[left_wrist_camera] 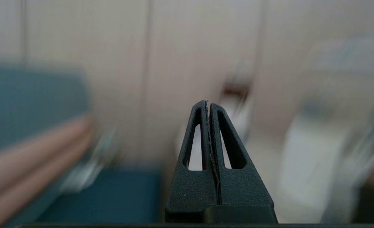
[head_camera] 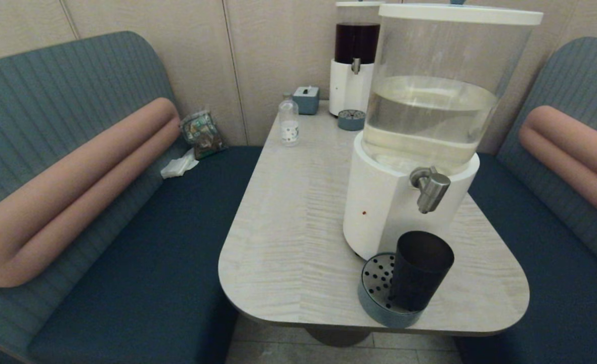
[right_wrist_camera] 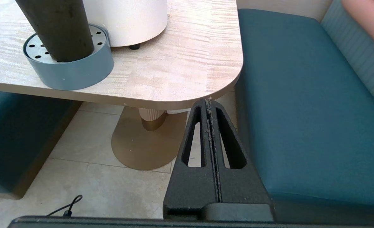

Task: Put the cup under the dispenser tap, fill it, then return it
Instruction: Turn on the faucet

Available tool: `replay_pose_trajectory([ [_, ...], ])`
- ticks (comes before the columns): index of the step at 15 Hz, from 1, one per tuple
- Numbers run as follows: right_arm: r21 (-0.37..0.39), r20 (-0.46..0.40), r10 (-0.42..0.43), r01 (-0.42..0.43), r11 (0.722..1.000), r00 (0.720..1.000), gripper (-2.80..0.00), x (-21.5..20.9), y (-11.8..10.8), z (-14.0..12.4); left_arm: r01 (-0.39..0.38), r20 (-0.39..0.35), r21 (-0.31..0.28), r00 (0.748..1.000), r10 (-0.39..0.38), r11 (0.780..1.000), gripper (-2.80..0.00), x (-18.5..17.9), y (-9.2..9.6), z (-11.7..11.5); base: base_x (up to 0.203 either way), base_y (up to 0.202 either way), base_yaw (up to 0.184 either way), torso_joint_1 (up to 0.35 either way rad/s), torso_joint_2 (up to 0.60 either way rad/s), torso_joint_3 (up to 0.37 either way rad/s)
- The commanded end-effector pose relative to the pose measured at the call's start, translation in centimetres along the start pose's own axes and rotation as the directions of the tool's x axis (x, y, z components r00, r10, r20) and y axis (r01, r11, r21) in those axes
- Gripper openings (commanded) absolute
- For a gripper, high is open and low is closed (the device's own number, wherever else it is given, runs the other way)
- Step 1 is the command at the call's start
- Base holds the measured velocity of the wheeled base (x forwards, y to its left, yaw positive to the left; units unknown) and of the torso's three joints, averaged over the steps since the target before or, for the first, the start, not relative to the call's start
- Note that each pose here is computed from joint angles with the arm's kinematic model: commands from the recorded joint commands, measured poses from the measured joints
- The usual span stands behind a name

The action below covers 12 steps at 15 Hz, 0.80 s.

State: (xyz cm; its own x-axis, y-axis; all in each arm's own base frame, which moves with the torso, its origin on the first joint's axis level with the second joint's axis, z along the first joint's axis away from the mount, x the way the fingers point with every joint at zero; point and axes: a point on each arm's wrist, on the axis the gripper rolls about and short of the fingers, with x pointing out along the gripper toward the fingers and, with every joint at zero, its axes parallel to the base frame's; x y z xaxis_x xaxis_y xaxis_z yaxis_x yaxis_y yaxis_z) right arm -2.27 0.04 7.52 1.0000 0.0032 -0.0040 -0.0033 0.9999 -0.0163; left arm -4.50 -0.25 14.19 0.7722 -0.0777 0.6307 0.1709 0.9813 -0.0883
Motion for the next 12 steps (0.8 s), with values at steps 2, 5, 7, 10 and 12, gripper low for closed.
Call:
replay_pose_trajectory([
  [2,0.000,-0.001,0.000,0.000,1.000,1.000,-2.80,0.0,0.0,0.0,-0.033,-0.403,0.118,0.912,0.078,0.992,-2.80,-1.1,0.7,-4.2,0.000,0.000,0.000,0.000,0.00,0.000],
  [5,0.000,-0.002,0.000,0.000,1.000,1.000,-2.80,0.0,0.0,0.0,-0.083,-0.574,0.207,0.797,0.189,0.975,-2.80,-2.2,1.2,-6.1,0.000,0.000,0.000,0.000,0.00,0.000],
  [7,-0.014,-0.006,0.004,-0.004,1.000,1.000,-2.80,0.0,0.0,-0.1,-0.120,-0.611,0.151,0.769,0.188,0.981,-2.80,-2.5,1.2,-6.3,0.000,0.000,0.000,0.000,0.00,0.000],
  [10,-0.021,-0.004,0.003,-0.003,1.000,1.000,-2.80,0.0,0.0,-0.1,-0.138,-0.601,0.137,0.776,0.193,0.981,-2.80,-2.4,1.2,-6.3,0.000,0.000,0.000,0.000,0.00,0.000],
  [12,-0.048,-0.015,0.005,-0.005,0.999,1.000,-2.80,0.0,0.0,-0.1,-0.139,-0.601,0.135,0.776,0.193,0.981,-2.80,-2.4,1.2,-6.4,0.000,0.000,0.000,0.000,0.00,0.000],
])
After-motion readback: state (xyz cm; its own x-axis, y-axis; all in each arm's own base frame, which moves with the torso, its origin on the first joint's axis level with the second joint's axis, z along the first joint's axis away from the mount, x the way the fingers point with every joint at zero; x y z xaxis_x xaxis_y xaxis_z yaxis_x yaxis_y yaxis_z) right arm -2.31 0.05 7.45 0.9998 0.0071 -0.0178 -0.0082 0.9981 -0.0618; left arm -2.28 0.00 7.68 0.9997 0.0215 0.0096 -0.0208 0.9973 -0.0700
